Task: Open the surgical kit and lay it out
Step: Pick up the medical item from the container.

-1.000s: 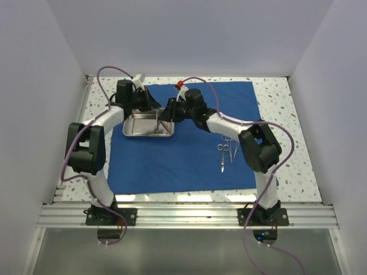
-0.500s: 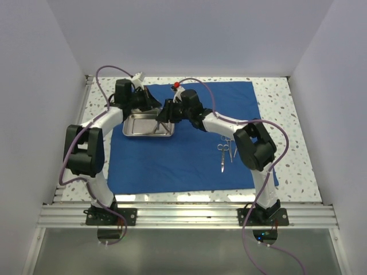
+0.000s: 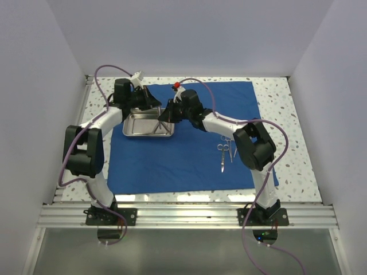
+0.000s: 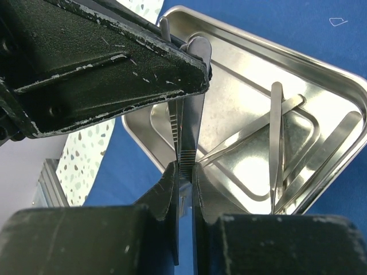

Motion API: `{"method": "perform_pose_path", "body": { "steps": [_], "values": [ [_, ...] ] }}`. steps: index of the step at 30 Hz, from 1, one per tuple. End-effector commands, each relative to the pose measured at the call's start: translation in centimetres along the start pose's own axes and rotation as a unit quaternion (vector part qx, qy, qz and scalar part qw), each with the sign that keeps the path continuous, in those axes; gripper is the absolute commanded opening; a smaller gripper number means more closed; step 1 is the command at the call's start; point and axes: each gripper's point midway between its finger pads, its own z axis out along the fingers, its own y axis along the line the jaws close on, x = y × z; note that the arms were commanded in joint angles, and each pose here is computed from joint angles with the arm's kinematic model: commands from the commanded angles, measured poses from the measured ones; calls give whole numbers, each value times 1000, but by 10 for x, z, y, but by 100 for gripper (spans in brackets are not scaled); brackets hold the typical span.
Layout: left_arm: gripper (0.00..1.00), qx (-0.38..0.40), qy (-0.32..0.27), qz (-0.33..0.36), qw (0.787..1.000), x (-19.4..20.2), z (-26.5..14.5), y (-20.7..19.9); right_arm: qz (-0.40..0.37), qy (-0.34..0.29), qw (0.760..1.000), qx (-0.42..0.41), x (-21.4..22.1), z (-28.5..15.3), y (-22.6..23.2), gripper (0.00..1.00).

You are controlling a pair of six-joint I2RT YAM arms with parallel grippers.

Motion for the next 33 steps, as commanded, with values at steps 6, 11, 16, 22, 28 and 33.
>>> {"method": "perform_pose_path", "body": {
  "steps": [6,11,16,22,28,33],
  "values": [
    [0,-36,-31,21,999,-20,-7,5,-16,-18,1000,-13,-12,-3,11,0],
    [37,-152,-38,15,988,-22,-16,45,-18,-16,1000,-15,-11,-7,13,0],
    [56,-184,-47,19,982,-25,-22,53,-16,-15,1000,-16,-10,-6,13,0],
    [61,-226,-58,21,972,-29,-32,63,-16,-13,1000,-14,-9,-5,11,0],
    [61,-234,-72,19,969,-34,-37,64,-15,-12,1000,-13,-9,-6,11,0],
    [61,-260,-123,17,957,-49,-60,58,-20,-20,1000,-4,-10,-14,10,0]
  ]
}}
